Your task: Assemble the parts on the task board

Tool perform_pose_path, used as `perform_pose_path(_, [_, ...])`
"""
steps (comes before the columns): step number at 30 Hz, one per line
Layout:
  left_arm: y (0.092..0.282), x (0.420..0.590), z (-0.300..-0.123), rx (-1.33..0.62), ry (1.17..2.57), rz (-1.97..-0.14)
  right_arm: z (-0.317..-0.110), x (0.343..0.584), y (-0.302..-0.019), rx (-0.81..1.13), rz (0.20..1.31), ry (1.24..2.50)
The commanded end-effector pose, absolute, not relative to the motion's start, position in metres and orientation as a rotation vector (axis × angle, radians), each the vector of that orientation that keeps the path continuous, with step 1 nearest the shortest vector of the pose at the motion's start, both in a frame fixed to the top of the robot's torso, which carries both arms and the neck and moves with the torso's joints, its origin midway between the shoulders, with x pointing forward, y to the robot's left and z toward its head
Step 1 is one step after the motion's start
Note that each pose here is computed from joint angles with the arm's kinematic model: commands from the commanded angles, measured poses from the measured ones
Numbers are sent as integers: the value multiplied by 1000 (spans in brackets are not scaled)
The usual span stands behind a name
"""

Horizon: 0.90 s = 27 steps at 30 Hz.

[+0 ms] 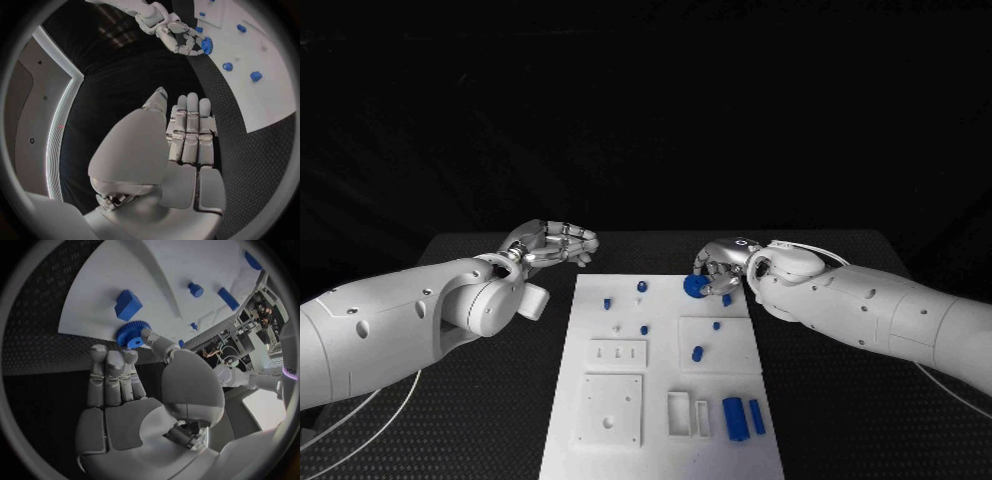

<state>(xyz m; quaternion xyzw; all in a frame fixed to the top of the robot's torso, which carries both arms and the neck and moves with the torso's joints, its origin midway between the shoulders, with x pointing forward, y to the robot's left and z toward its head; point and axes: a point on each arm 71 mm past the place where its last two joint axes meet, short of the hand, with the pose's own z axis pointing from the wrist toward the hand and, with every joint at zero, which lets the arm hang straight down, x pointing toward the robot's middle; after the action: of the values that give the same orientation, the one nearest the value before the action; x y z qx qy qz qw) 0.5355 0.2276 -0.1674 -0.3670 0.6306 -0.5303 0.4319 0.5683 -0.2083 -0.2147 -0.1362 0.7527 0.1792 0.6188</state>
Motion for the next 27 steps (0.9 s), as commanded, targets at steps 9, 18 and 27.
perform_pose_path(9, [224,535,-166,-901,1582,-1341,-240,563,-206,-358,378,1848])
perform_pose_path(18, [225,535,-167,-902,1585,-1339,-248,560,-205,-357,376,1867])
perform_pose_path(27, [224,535,-167,-901,1586,-1338,-251,560,-207,-371,355,1895])
